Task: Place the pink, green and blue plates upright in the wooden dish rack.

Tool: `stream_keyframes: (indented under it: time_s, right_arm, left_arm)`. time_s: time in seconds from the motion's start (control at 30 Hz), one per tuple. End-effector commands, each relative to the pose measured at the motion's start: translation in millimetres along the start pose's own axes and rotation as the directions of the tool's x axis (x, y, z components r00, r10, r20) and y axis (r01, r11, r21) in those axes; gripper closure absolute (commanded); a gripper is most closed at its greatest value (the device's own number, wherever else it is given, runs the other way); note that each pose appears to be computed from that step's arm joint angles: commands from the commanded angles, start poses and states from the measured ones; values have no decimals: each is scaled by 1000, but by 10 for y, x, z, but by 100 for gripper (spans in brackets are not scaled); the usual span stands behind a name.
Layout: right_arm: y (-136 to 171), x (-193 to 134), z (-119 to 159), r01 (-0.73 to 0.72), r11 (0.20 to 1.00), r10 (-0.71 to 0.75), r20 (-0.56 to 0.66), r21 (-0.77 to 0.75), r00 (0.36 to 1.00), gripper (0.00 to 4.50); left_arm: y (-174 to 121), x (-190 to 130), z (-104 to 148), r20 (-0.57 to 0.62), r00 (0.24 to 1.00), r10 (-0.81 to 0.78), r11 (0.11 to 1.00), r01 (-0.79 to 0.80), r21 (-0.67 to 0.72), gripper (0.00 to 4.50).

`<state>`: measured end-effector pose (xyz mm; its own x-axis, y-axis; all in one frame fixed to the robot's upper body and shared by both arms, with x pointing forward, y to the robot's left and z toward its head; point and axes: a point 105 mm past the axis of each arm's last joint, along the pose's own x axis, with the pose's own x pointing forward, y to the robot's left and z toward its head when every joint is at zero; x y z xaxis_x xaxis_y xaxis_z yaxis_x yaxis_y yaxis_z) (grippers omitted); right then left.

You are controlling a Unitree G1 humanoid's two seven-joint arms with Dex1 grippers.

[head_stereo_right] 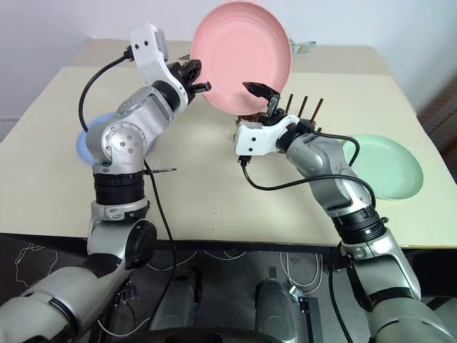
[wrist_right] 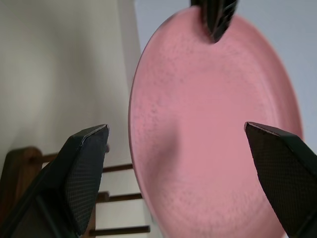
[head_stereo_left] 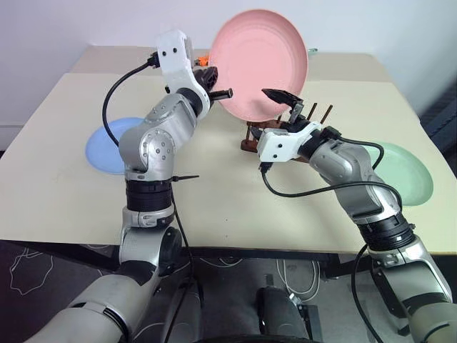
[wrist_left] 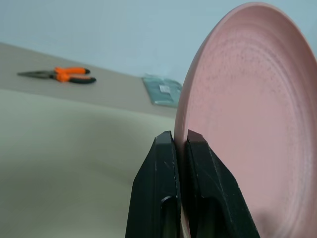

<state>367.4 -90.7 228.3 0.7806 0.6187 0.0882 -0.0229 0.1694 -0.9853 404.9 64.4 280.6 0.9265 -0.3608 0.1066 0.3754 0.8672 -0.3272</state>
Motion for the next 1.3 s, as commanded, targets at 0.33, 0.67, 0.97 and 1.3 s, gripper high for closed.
stream_keyframes:
  time_s: [0.33,0.67,0.97,1.3]
  right_arm:
    - [-39,-46,-32,28,999,-29,-17,-46,999,450]
    - [-736,-403,-81,283,825,-336,22,490,942,450]
    - [-1261,-800,-283,2,24,-469,9,1000,883,450]
    - [-1092,-836,-565,65,-29,-363,-71,997,929,450]
  left_arm:
    - [-57,-92,233,112,992,-58,972,82,-221,347]
    - [757,-178,446,265,952,151,951,-213,223,156]
    - [163,-553,-865,-215,866,-451,683,490,541,156]
    - [-94,-728,-1085,-271,777,-569,644,625,440,156]
